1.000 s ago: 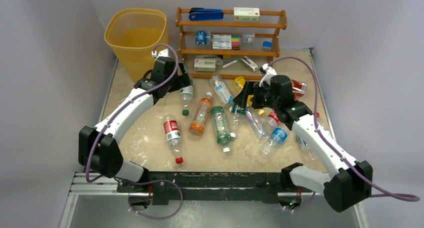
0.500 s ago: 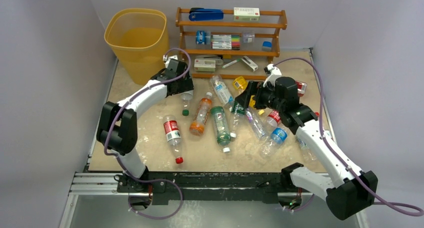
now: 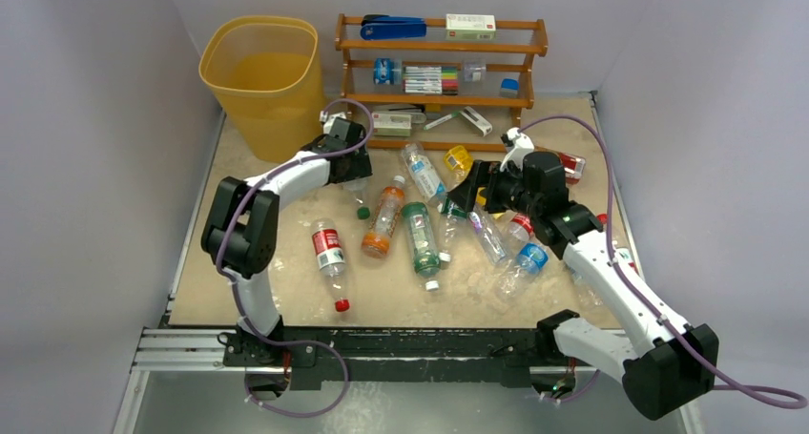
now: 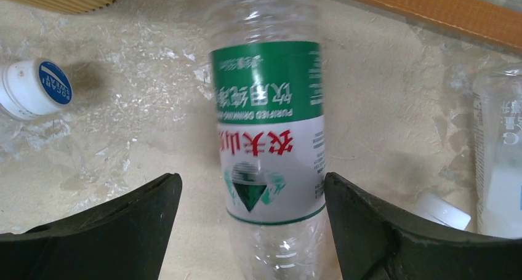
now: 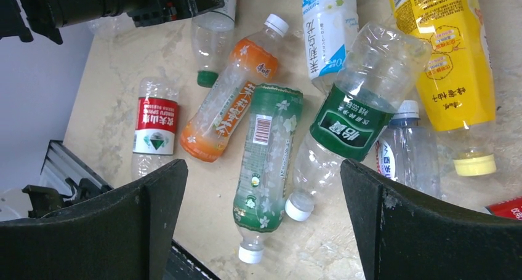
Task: Put the plastic bottles in the bin
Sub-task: Pick up the plastic bottle at the center of the board.
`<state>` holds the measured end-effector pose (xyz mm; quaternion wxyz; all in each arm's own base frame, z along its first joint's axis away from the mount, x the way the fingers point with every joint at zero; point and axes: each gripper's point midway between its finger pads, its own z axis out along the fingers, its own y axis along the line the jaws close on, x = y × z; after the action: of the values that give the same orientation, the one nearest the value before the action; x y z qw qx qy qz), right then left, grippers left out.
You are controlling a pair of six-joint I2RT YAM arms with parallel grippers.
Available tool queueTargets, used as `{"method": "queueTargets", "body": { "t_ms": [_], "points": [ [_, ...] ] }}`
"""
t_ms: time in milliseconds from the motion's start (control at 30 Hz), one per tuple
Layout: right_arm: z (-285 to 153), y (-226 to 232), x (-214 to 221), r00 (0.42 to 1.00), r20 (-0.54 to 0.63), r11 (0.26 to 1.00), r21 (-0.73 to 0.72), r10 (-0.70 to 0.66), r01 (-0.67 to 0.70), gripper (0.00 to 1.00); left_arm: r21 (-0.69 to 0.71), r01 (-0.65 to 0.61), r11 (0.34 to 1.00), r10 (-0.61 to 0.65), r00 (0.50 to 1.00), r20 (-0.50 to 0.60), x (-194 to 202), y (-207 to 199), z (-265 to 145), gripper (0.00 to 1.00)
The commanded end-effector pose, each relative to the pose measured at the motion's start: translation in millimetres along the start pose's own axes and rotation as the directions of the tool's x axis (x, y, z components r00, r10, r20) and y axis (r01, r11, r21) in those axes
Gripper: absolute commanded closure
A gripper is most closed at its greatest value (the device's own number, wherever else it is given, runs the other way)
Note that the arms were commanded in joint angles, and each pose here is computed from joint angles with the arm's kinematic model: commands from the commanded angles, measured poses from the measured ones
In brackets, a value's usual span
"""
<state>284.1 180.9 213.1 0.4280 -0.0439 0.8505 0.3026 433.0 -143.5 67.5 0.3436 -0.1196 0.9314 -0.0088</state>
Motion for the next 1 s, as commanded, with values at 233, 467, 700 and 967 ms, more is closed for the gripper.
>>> {"method": "queueTargets", "body": {
  "t_ms": [233, 467, 700, 967],
  "points": [
    [-9.3, 14.5, -19.8, 0.998, 0.052, 0.999, -0.037, -0.038, 0.04, 0.03, -0.012, -0.013, 1.0, 0.014, 0.998, 0.063, -17.9, -7.3, 14.9, 0.23],
    [-9.4, 14.9, -15.2, 0.998, 0.049, 0.998, -0.05, -0.029, 0.032, 0.04, 0.005, 0.007, 1.0, -0.008, 0.998, 0.057, -19.9, -10.8, 9.5, 0.49],
    [-13.1, 16.8, -16.2, 0.998, 0.056, 0.998, -0.055, -0.028, 0.031, 0.04, 0.038, 0.026, 0.999, -0.029, 0.995, 0.092, -40.7, -12.4, -24.5, 0.59],
    [-15.4, 19.4, -15.0, 0.998, 0.062, 0.997, -0.069, -0.017, 0.021, 0.05, 0.15, 0.052, 0.987, -0.082, 0.977, 0.197, -99.1, -24.3, -107.5, 0.6]
  ]
}}
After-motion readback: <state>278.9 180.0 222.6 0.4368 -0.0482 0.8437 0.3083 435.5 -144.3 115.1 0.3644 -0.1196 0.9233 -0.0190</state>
